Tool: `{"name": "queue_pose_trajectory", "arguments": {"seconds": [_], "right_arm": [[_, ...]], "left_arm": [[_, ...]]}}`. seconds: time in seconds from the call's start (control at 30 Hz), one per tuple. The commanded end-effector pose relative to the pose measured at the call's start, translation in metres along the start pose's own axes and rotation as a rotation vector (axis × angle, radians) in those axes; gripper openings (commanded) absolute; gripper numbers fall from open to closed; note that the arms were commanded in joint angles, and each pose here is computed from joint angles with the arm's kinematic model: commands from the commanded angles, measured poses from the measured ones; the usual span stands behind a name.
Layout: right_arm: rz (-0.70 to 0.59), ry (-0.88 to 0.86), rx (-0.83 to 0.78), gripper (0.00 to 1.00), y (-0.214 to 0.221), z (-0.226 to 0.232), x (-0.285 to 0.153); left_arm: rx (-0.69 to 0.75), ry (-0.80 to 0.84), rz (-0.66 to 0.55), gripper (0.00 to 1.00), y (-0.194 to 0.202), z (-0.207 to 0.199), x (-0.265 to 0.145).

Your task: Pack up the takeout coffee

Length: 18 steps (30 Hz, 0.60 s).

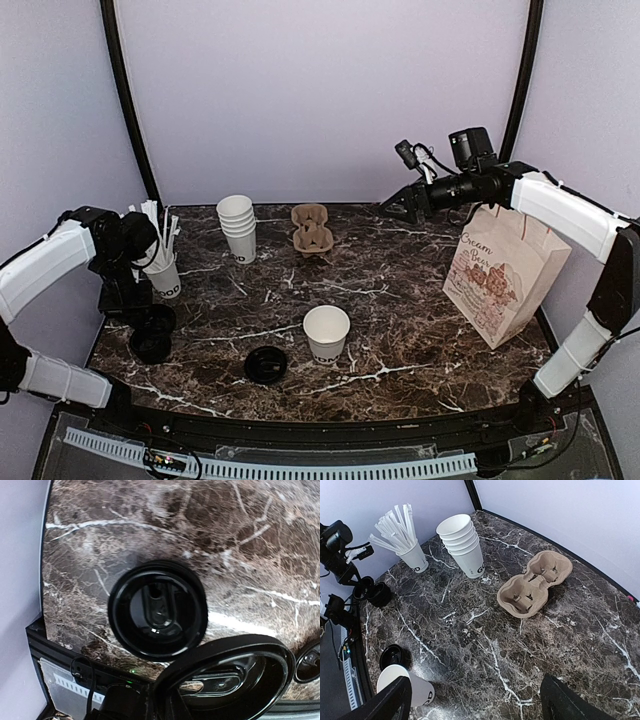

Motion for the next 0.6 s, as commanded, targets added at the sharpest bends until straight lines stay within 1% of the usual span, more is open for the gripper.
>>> {"name": "queue_pose_trajectory", "arguments": {"seconds": [0.0,0.13,0.27,0.43,0.57], "right_arm": [[-0.050,-0.003,-0.023,0.90,-0.017,0.004,-0.011],[-0.056,-0.016,-0.021,0.90,-0.017,0.007,-0.013],[-0.060,-0.030,-0.021,0.90,-0.018,0.010,-0.013],[-0.064,-0.044,-0.019,0.90,-0.019,0.012,-0.014],[-0.068,-0.052,-0.019,0.90,-0.021,0.014,-0.015]], "left_arm": [[-0.054,-0.067,-0.004,0.07,-0.005,0.022,0.004],[-0.107,-0.109,0.007,0.07,-0.013,0.030,0.009],[-0.116,-0.143,0.009,0.08,-0.015,0.032,0.015],[-0.130,-0.181,0.015,0.11,-0.016,0.036,0.019],[-0.153,-0.204,0.026,0.16,-0.012,0.040,0.027]]}}
Point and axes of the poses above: each gripper's point midway between its finger pads, its own x axis out along the fingers, its own z axis along the line the jaws close on, y = z × x, the point moved 2 cm from there along -x, back along the fingers, and after that the axes turned 10 degrees about -x, right-handed, at the moved point
